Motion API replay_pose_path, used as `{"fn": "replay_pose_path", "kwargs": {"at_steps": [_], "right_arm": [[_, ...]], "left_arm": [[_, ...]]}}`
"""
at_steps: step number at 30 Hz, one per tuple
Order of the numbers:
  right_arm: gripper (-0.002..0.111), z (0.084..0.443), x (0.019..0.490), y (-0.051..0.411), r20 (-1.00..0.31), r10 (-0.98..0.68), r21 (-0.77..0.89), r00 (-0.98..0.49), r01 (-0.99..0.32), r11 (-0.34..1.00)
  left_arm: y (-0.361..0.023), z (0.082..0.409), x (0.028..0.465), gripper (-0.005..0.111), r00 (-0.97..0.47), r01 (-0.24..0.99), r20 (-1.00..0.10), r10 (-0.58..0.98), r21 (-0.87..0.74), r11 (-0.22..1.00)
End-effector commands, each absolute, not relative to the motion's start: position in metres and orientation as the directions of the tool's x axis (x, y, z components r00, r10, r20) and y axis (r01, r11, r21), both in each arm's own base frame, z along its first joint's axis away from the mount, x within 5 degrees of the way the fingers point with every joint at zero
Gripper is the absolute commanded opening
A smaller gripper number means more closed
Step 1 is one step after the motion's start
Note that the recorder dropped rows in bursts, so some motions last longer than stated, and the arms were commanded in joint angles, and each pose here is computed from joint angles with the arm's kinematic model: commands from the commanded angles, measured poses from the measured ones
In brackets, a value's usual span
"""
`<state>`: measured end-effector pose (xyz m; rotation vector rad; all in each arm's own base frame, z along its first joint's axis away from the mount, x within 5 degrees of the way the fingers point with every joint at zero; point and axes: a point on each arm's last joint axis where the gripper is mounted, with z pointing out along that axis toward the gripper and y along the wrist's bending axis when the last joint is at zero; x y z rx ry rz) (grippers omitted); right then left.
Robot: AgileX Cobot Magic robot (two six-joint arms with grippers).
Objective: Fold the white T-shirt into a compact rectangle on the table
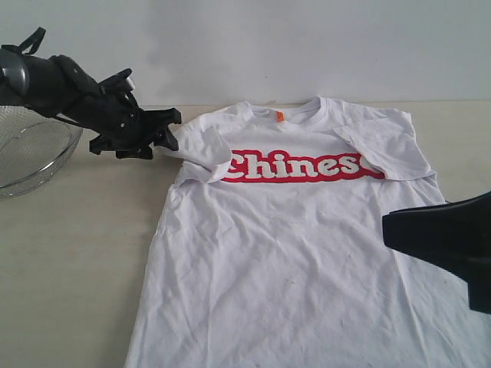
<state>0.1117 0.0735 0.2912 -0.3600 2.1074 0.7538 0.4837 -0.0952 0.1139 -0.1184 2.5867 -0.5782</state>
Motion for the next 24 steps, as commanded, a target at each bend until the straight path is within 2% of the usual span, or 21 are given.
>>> {"fn": "replay_pose_path", "kwargs": {"at_steps": [1, 7, 16, 20, 24], "right_arm": [[0.0, 0.2913, 0.1112, 0.073, -0.808, 0.011, 0.376, -0.589, -0.502, 0.779], [0.0, 0.2914, 0.1112, 0.0731, -0.809, 0.01, 0.376, -0.588, -0.503, 0.778], [0.0, 0.2914, 0.1112, 0.0731, -0.809, 0.01, 0.376, -0.588, -0.503, 0.778], [0.0, 0.2914, 0.1112, 0.0731, -0.809, 0.01, 0.376, -0.588, -0.503, 0.778], [0.0, 0.2914, 0.1112, 0.0731, -0.809, 0.01, 0.376, -0.588, -0.503, 0.778]], "left_arm": [[-0.0962, 0.1178, 0.4892, 0.054, -0.851, 0.007, -0.477, -0.221, -0.431, 0.902], [-0.0982, 0.1199, 0.4908, 0.052, -0.84, -0.006, -0.477, -0.26, -0.47, 0.883], [-0.0975, 0.121, 0.4927, 0.015, -0.825, -0.018, -0.489, -0.282, -0.475, 0.88], [-0.0965, 0.1215, 0.494, 0.005, -0.815, -0.022, -0.502, -0.288, -0.471, 0.882], [-0.0962, 0.1246, 0.4967, 0.004, -0.801, -0.004, -0.529, -0.279, -0.462, 0.887]]}}
